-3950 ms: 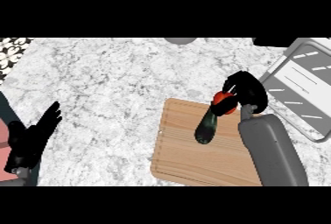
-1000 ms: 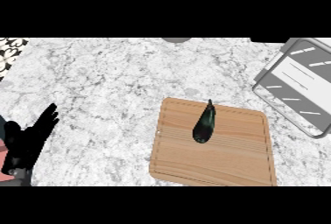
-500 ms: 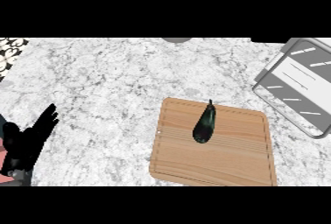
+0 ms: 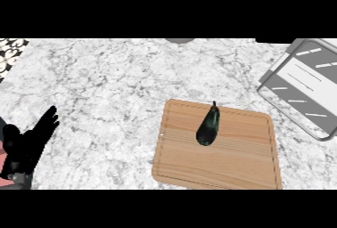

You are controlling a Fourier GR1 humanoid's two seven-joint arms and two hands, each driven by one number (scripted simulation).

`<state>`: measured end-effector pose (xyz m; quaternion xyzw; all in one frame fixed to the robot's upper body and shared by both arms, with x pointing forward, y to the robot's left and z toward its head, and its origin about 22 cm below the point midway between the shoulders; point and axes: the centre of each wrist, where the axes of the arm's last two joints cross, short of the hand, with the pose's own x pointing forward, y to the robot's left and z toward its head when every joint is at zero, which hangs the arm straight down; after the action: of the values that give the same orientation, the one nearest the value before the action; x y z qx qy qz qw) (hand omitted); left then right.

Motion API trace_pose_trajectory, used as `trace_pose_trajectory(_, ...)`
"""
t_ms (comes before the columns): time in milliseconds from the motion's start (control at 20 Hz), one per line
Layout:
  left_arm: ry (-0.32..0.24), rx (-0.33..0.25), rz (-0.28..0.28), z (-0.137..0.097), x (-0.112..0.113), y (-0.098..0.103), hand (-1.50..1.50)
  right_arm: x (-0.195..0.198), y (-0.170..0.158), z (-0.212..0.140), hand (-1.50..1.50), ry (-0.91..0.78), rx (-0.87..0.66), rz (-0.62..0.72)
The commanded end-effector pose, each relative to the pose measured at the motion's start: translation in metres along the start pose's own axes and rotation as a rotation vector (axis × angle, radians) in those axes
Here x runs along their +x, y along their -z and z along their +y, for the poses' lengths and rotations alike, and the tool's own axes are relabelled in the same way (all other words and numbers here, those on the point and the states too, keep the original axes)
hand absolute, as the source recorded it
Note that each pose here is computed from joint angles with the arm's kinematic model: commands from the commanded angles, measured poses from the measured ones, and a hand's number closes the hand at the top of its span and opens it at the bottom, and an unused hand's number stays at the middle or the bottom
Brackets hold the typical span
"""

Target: Pick the tomato from the cutting board and place it in the tiered basket

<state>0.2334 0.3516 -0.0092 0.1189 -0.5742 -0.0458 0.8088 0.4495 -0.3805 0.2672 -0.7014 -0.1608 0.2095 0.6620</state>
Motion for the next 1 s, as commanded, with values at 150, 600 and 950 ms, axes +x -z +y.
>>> trace_pose_trajectory(150,-0.020,-0.005,0.018,-0.005,0.001,0.012,0.00,-0.011,0.008,0.014,-1.50,0.153,0.028,0.096)
trace_pose_trajectory(600,0.002,0.007,0.027,0.001,-0.014,-0.004,0.00,-0.023,0.003,-0.058,-1.50,0.487,-0.245,0.144)
trace_pose_trajectory(950,-0.018,0.054,0.062,0.014,-0.032,-0.018,0.00,-0.051,0.007,-0.087,-1.50,0.773,-0.161,0.277)
